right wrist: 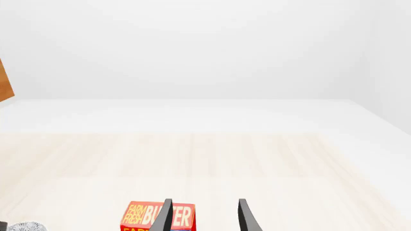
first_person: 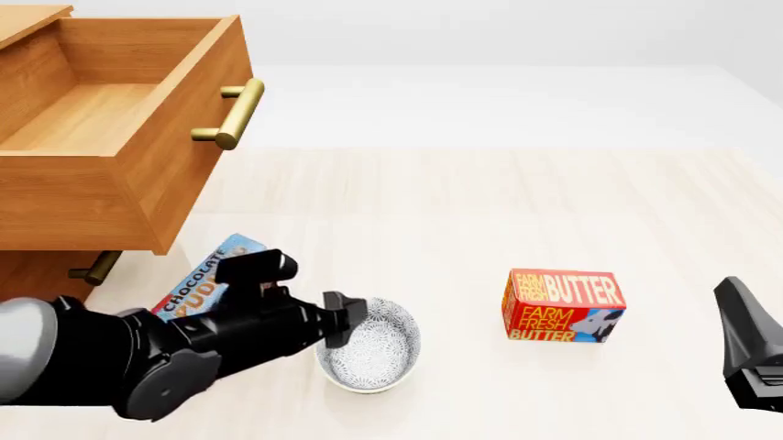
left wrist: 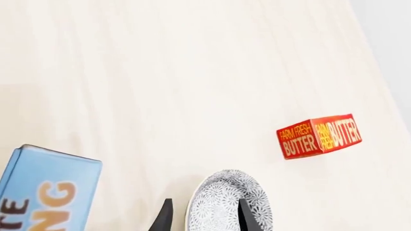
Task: Put the bowl in the top drawer of the cabinet.
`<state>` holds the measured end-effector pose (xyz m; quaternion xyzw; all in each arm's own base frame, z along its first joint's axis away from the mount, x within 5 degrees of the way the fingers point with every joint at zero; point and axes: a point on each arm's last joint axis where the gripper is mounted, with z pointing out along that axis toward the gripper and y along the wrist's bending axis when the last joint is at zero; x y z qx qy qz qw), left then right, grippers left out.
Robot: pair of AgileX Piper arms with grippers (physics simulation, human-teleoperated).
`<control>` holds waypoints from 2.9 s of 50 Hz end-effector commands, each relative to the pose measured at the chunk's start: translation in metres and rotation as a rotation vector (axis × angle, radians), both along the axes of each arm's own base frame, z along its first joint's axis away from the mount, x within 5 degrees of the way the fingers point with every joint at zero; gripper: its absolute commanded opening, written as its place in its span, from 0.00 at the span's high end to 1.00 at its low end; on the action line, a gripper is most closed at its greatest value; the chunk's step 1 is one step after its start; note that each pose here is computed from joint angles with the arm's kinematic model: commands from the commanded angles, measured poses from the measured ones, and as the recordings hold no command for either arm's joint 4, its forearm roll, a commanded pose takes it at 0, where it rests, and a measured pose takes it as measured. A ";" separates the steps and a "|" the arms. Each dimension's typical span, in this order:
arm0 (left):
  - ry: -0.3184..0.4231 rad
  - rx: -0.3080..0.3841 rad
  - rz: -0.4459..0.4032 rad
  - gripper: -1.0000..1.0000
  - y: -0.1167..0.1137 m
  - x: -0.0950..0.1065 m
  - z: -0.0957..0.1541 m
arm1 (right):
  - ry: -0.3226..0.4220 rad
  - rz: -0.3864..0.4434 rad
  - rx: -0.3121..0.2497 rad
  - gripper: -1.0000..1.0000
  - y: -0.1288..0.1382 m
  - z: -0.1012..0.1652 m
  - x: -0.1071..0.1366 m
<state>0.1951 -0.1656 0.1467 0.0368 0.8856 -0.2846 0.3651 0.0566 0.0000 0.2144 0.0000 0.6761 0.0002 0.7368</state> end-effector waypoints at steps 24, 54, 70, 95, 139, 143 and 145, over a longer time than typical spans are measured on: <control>0.044 0.018 0.007 0.00 -0.003 0.002 -0.019 | 0.000 0.000 0.000 0.00 0.000 0.000 0.000; -0.004 -0.003 -0.037 1.00 -0.006 -0.008 -0.005 | 0.000 0.000 0.000 0.00 0.000 0.000 0.000; -0.072 0.008 -0.079 1.00 -0.004 -0.012 0.016 | 0.000 0.000 0.000 0.00 0.000 0.000 0.000; -0.156 0.016 -0.125 1.00 0.003 -0.023 0.045 | 0.000 0.000 0.000 0.00 0.000 0.000 0.000; -0.381 -0.027 -0.230 1.00 0.021 -0.059 0.114 | 0.000 0.000 0.000 0.00 0.000 0.000 0.000; -0.392 -0.032 -0.235 1.00 0.022 -0.061 0.118 | 0.000 0.000 0.000 0.00 0.000 0.000 0.000; -0.405 -0.031 -0.239 1.00 0.023 -0.062 0.121 | 0.000 0.000 0.000 0.00 0.000 0.000 0.000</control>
